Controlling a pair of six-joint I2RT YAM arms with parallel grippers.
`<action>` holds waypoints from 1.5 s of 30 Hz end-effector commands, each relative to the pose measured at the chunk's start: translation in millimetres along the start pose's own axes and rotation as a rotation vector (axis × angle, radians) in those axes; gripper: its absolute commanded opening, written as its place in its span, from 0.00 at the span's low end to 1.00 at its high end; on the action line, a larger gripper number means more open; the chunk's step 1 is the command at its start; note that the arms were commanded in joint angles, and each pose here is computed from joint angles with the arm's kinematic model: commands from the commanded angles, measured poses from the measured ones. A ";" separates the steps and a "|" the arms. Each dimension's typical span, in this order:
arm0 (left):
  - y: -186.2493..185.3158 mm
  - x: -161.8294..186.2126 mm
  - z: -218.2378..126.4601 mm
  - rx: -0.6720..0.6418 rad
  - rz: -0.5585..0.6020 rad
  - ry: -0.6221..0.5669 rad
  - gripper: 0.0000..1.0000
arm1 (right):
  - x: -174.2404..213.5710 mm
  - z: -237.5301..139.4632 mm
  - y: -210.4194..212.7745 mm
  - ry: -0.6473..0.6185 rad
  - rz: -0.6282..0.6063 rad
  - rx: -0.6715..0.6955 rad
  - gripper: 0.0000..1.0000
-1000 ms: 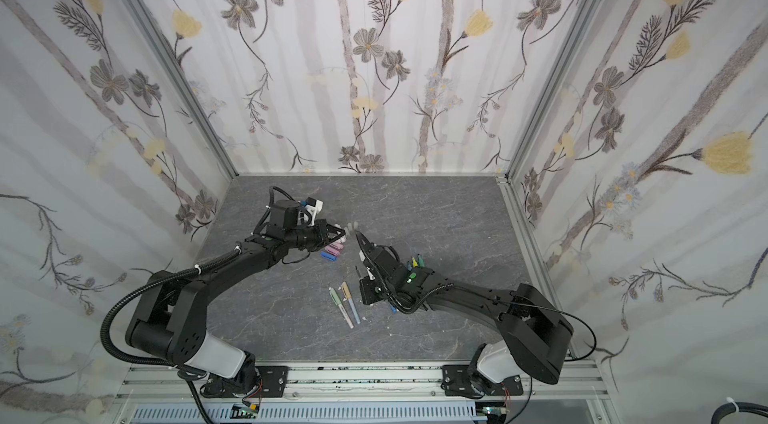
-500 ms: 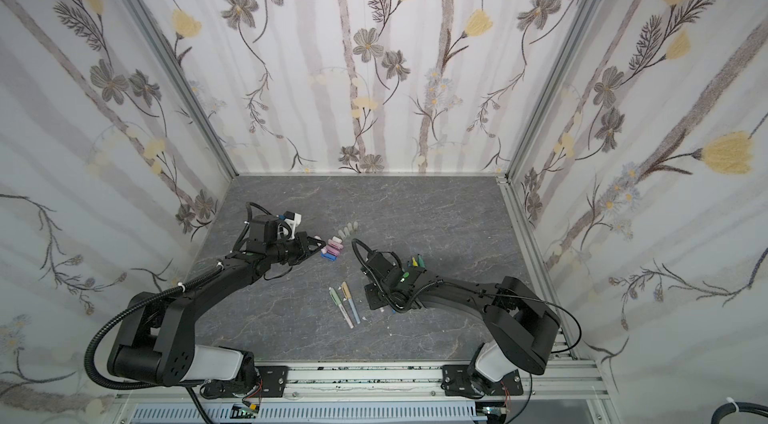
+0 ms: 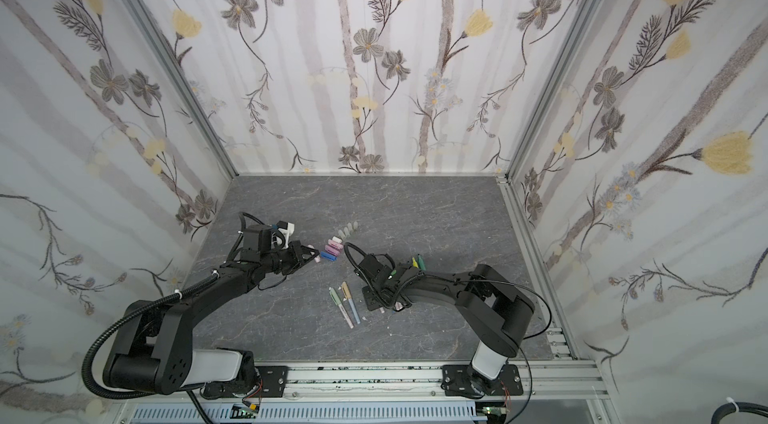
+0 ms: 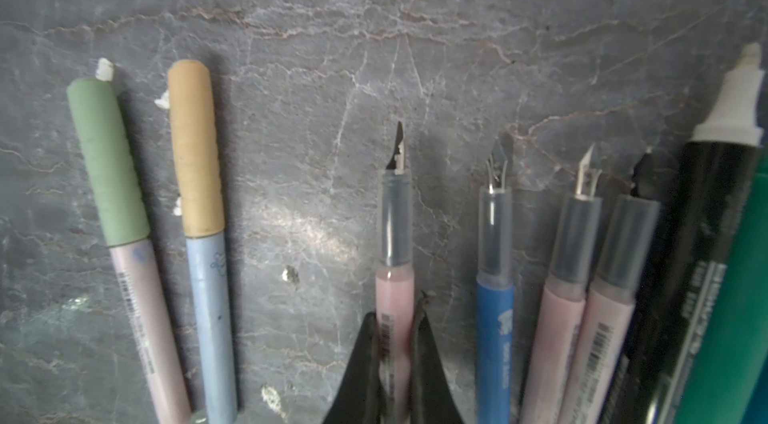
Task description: Open the pen caps
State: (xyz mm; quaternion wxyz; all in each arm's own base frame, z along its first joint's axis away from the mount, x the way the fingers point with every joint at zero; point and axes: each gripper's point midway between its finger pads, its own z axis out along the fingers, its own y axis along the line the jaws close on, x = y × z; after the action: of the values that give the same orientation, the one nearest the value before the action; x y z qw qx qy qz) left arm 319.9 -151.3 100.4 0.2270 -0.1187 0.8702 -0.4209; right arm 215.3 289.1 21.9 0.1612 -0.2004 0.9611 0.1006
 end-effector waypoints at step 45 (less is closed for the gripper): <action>41.2 19.3 7.0 -0.075 -0.106 -0.031 0.00 | -4.3 -6.8 -26.4 -0.022 -0.009 0.167 0.22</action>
State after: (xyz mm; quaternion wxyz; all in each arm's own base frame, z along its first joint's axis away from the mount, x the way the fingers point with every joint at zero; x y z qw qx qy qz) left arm 301.6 -138.4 54.4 0.2024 -0.1808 0.8784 -0.3934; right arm 227.1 269.3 26.0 0.1843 -0.1892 0.9638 0.0359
